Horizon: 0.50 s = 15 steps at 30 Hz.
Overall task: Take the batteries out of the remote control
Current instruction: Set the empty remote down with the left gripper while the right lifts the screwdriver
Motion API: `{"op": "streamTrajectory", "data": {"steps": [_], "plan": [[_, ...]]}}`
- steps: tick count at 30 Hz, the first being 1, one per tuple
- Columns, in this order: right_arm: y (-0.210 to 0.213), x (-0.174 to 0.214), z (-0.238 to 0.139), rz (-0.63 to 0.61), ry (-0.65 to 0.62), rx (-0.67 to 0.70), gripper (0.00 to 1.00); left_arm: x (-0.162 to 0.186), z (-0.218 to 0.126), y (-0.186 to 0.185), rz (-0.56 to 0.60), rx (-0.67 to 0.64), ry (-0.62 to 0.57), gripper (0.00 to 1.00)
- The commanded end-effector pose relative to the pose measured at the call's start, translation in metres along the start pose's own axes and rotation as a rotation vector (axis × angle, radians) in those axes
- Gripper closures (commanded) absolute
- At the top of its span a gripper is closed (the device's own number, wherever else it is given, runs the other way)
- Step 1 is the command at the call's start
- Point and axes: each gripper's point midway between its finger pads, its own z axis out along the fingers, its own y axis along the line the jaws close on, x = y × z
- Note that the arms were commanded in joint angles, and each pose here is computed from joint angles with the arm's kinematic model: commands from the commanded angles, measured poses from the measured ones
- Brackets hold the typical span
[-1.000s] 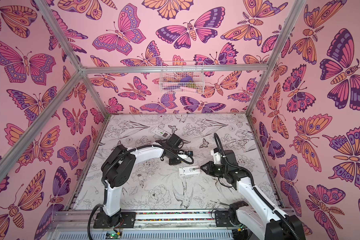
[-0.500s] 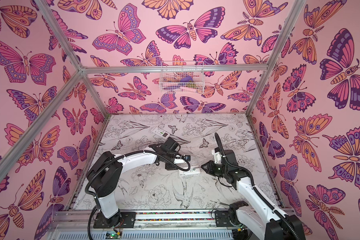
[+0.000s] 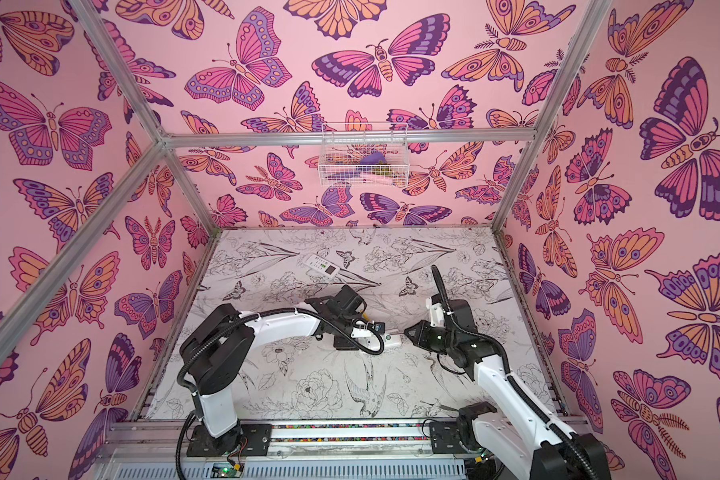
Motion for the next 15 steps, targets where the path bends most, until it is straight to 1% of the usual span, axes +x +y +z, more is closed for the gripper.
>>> {"op": "streamTrajectory", "data": {"steps": [1, 5, 9, 15], "plan": [[-0.004, -0.006, -0.005, 0.005, -0.048, 0.02, 1.0, -0.002, 0.016, -0.007, -0.002, 0.024, 0.001, 0.33], [-0.005, -0.01, -0.01, 0.017, -0.058, 0.017, 1.0, -0.012, 0.024, -0.007, 0.011, 0.028, -0.01, 0.33], [-0.008, -0.017, -0.015, 0.024, -0.094, 0.029, 1.0, -0.028, 0.033, -0.006, 0.014, 0.034, -0.044, 0.33], [-0.015, -0.034, -0.023, 0.058, -0.156, 0.052, 1.0, -0.054, 0.04, -0.001, 0.052, 0.013, -0.086, 0.33]]}}
